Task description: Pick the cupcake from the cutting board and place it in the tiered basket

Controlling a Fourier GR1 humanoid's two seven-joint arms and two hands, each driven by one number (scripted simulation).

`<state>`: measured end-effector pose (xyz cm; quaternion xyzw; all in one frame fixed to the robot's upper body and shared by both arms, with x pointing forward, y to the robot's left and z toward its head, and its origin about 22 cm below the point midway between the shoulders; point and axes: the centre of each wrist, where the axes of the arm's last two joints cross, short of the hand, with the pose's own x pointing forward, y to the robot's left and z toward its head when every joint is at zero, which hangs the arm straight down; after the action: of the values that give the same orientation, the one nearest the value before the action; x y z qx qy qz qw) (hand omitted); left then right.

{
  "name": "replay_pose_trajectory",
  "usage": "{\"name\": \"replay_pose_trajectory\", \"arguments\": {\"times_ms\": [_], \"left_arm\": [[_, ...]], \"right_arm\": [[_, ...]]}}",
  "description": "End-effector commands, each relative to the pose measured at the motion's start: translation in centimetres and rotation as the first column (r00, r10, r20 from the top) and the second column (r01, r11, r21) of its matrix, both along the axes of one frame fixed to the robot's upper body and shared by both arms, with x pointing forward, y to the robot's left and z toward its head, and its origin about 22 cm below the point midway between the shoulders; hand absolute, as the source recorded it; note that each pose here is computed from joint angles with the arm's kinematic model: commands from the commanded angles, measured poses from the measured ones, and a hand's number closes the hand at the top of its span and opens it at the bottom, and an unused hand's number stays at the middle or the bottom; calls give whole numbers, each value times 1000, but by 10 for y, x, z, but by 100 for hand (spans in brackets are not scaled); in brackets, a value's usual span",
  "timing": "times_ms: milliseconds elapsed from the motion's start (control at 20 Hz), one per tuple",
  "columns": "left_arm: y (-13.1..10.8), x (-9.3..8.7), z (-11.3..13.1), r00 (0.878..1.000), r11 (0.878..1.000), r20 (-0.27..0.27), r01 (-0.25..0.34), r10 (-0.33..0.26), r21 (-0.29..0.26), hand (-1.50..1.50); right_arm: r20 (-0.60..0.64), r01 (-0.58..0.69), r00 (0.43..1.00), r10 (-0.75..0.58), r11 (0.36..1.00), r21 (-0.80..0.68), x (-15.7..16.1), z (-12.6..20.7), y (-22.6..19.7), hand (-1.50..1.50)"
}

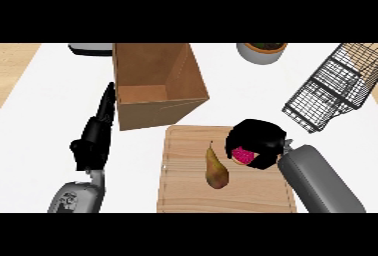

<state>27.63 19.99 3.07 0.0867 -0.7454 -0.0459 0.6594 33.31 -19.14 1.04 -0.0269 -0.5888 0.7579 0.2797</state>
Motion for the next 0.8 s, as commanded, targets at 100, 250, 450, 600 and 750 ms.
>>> {"name": "replay_pose_trajectory", "arguments": {"times_ms": [100, 250, 450, 600, 750], "left_arm": [[2, 3, 11, 1000, 1000, -7, -1, 1, -3, 0], [2, -8, 16, 1000, 1000, -23, -13, 13, 5, 0], [15, -4, 7, 999, 999, -17, -36, 36, 1, 0], [20, -14, -2, 998, 999, -32, -51, 51, 4, 0], [14, -8, 6, 999, 1000, -19, -29, 29, 3, 0]], "right_arm": [[123, -43, 992, 35, 997, 65, -6, -16, 7, 150], [131, -11, 991, -2, 995, 96, -2, -14, 20, 150], [243, 223, 955, -172, 954, -201, -29, -8, -127, 150], [335, 374, 905, -263, 867, -330, -51, 2, -191, 150], [397, 450, 854, -336, 859, -243, -74, 16, -237, 150]]}}
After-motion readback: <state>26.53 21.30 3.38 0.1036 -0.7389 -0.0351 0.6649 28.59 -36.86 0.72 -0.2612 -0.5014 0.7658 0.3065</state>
